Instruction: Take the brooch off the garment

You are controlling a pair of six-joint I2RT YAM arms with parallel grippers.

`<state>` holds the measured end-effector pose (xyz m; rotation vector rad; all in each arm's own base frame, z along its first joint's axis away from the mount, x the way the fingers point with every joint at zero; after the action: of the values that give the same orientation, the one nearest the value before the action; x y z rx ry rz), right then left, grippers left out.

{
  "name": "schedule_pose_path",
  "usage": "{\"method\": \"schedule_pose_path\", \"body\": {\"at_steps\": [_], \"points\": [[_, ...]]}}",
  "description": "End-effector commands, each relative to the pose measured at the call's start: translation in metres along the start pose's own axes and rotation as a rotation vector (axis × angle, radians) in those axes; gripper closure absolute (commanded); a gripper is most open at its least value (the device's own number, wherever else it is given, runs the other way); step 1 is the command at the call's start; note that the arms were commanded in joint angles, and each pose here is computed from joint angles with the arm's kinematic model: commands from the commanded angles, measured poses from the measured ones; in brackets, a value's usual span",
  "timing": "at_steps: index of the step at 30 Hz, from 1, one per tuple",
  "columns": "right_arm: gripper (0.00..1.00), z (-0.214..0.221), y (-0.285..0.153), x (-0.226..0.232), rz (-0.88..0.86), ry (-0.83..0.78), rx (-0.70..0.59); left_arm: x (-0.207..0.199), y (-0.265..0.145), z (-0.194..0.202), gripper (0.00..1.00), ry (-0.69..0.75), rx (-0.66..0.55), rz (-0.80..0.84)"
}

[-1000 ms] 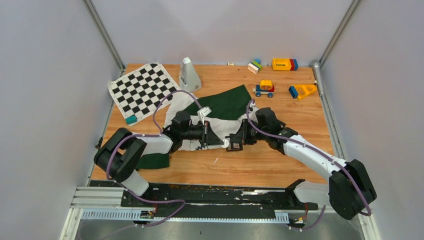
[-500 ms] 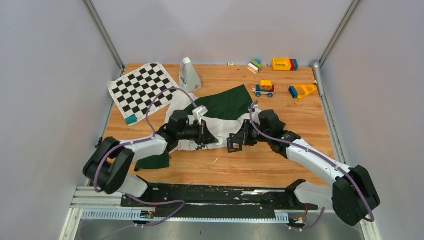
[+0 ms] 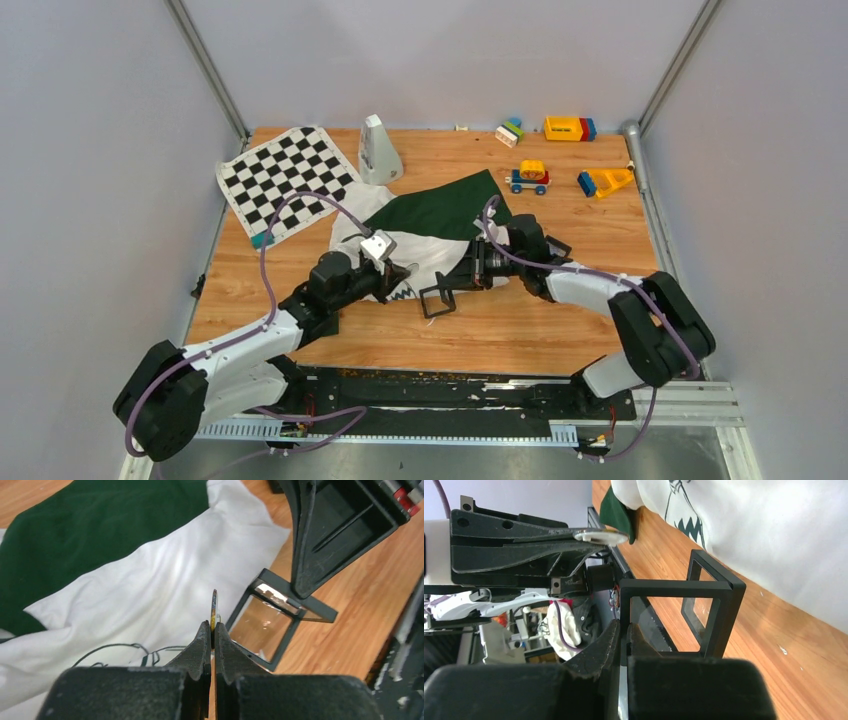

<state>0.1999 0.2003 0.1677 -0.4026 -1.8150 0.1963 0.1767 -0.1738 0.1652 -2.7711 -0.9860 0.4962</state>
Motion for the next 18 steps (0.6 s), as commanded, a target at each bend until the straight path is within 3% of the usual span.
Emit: {"method": "schedule_pose_path", "body": {"at_steps": [1, 7, 18], "points": [[1.00, -0.013, 0.009, 0.005, -0.153, -0.051, 0.077, 0.009, -0.004, 0.001, 1.00, 0.191, -0.091, -0.042], [1.00, -0.024, 0.020, -0.010, -0.190, -0.091, 0.158, 0.011, 0.000, 0.011, 1.00, 0.304, -0.061, -0.051], [1.00, -0.030, 0.030, -0.022, -0.239, -0.162, 0.183, 0.005, 0.010, 0.025, 1.00, 0.430, -0.023, 0.028]]}}
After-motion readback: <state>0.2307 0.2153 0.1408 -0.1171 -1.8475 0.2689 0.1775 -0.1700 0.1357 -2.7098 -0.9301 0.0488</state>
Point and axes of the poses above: each gripper's point midway between its finger pads, its own y axis out along the fingers, its own x axis along the line the jaws close on, z = x × y, the point moved 10 cm from there along -y, back along the fingers, and after that the axes turned 4 degrees about -y, right-handed, at the moved point
